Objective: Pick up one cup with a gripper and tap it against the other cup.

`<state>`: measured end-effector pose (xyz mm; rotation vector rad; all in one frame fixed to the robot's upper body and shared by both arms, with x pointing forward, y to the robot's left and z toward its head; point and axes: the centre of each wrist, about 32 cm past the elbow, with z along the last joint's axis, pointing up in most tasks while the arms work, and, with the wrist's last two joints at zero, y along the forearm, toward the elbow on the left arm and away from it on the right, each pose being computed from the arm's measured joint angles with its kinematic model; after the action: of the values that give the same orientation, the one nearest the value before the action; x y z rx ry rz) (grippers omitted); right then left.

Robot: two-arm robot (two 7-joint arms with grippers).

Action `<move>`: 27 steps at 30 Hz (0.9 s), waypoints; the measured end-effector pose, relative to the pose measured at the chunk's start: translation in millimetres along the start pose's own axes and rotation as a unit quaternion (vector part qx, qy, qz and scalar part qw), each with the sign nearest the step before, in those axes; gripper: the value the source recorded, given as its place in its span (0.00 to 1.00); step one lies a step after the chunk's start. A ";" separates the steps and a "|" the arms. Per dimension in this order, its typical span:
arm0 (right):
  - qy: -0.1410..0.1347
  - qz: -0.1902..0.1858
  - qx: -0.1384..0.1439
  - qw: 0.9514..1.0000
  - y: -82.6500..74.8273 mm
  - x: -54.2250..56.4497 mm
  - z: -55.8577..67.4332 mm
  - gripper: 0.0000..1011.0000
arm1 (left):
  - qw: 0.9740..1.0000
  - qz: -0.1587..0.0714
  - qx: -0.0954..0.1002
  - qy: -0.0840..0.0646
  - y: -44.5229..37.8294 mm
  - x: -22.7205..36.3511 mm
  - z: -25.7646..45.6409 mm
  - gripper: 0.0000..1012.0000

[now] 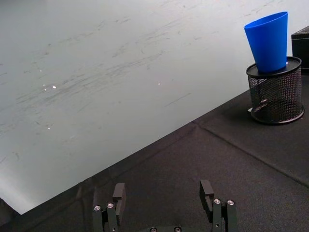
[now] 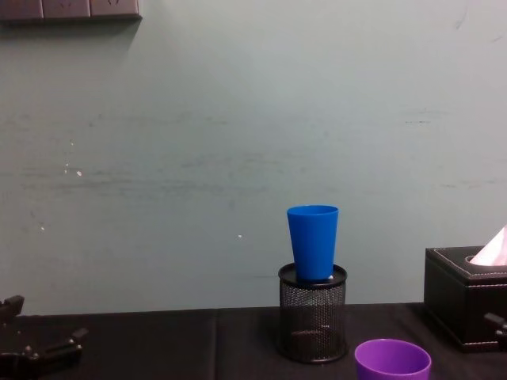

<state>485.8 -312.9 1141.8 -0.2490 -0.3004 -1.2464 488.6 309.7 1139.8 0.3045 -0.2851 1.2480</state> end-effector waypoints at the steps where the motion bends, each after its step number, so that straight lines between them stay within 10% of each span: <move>1: 0.002 0.001 0.002 1.000 -0.4 0.3 0.1 1.00 | 1.000 0.000 0.000 0.000 0.0 0.0 0.0 0.99; 15: 0.063 0.098 0.042 0.992 -17.8 14.6 -4.2 1.00 | 1.000 0.000 0.000 0.000 0.0 0.0 0.0 0.99; 27: 0.101 0.219 0.025 0.970 -16.3 27.0 -13.2 1.00 | 1.000 0.000 0.000 0.000 0.0 0.0 0.0 0.99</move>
<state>479.2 -346.4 1139.5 -0.1326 -0.0926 -0.8160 488.6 309.7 1139.8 0.3044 -0.2852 1.2480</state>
